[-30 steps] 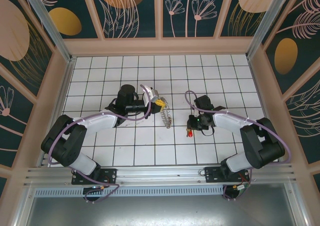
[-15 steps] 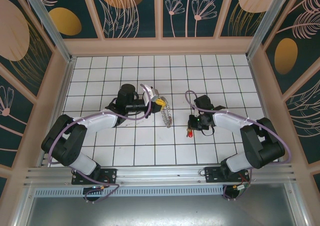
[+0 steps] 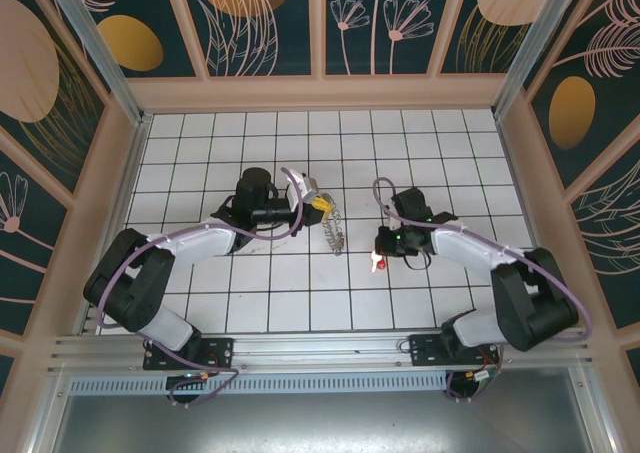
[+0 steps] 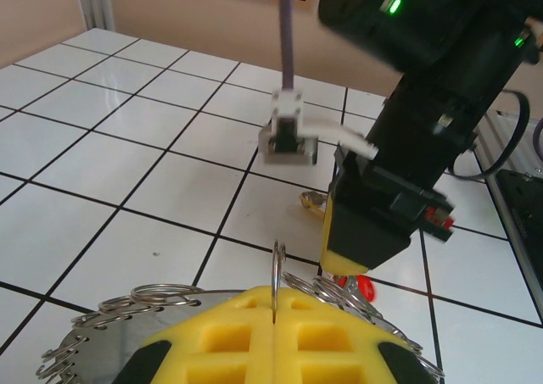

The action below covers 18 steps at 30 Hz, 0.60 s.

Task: Put the keys on the keyring

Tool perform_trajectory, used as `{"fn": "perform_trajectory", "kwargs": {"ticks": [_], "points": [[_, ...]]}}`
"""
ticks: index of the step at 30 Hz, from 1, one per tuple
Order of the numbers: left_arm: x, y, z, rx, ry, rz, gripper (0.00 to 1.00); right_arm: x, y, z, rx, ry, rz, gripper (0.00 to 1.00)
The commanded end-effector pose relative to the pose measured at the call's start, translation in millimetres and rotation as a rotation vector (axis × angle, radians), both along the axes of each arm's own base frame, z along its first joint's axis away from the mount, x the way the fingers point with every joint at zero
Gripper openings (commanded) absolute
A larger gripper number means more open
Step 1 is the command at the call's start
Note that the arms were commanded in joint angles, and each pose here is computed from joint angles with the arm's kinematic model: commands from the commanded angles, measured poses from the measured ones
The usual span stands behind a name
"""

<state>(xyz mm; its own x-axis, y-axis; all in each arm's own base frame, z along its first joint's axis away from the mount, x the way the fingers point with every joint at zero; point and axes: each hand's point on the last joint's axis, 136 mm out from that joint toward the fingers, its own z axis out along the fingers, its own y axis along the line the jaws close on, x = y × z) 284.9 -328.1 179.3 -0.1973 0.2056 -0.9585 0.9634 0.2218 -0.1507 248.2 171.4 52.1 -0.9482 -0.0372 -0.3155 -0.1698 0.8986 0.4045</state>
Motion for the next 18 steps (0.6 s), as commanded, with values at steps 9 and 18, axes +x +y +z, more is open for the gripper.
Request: {"fn": "perform_trajectory", "kwargs": {"ticks": [9, 18], "points": [[-10.2, -4.9, 13.2, -0.076, -0.030, -0.068, 0.00, -25.8, 48.2, 126.0, 0.352, -0.782, 0.584, 0.00], [-20.5, -3.6, 7.8, -0.070, -0.011, -0.109, 0.00, -29.0, 51.8, 145.3, 0.352, -0.942, 0.674, 0.00]]}}
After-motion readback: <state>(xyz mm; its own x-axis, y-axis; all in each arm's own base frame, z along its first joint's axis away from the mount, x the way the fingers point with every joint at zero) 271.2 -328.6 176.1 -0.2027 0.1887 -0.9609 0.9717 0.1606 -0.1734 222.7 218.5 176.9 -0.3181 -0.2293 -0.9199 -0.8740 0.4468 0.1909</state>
